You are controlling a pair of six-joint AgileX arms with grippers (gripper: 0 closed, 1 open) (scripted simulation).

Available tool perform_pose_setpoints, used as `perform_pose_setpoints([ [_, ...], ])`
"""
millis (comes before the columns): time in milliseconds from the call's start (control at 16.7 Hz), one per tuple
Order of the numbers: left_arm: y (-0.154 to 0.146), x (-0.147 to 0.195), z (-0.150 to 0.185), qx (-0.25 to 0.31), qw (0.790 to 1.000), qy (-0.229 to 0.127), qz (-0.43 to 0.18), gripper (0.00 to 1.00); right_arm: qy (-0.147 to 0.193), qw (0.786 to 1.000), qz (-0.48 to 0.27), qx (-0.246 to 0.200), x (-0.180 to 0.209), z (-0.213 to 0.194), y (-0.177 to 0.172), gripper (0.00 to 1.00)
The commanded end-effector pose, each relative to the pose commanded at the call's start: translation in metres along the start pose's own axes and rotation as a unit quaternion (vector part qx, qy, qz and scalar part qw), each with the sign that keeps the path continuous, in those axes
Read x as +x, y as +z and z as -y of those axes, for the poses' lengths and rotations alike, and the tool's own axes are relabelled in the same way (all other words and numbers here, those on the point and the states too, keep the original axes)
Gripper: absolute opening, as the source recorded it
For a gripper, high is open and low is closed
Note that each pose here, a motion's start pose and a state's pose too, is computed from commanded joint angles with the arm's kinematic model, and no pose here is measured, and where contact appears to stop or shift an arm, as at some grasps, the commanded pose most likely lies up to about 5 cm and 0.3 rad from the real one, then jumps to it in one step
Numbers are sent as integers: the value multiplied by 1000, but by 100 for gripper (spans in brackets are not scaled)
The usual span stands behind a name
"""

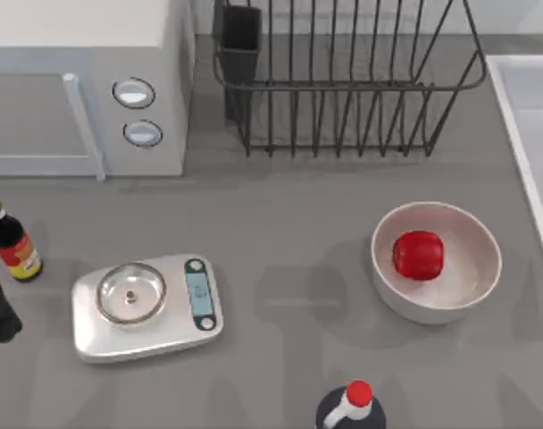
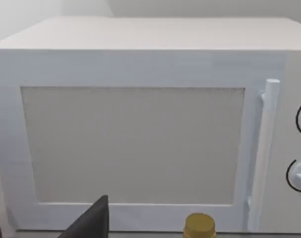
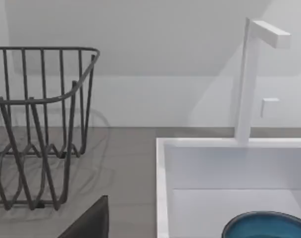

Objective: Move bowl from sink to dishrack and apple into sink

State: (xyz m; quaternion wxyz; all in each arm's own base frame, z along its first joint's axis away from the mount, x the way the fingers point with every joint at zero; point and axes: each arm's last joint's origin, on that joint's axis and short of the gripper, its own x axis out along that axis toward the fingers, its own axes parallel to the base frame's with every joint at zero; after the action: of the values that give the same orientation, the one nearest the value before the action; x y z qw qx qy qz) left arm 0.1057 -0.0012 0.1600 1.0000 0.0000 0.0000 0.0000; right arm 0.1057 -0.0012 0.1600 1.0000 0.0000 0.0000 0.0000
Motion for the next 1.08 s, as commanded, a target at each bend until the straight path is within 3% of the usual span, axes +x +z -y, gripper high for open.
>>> perform_pose_setpoints([
  [300, 0, 0, 0, 0, 1000, 0, 0, 100, -3, 1000, -14, -4, 1, 1, 11, 100],
  [600, 0, 0, 0, 0, 1000, 0, 0, 100, -18, 996, -88, -24, 15, 5, 63, 100],
  [840, 0, 0, 0, 0, 1000, 0, 0, 100, -36, 982, -178, -47, 53, 13, 115, 100],
  [1080, 0, 0, 0, 0, 1000, 0, 0, 100, -49, 954, -288, -65, 121, 32, 154, 100],
])
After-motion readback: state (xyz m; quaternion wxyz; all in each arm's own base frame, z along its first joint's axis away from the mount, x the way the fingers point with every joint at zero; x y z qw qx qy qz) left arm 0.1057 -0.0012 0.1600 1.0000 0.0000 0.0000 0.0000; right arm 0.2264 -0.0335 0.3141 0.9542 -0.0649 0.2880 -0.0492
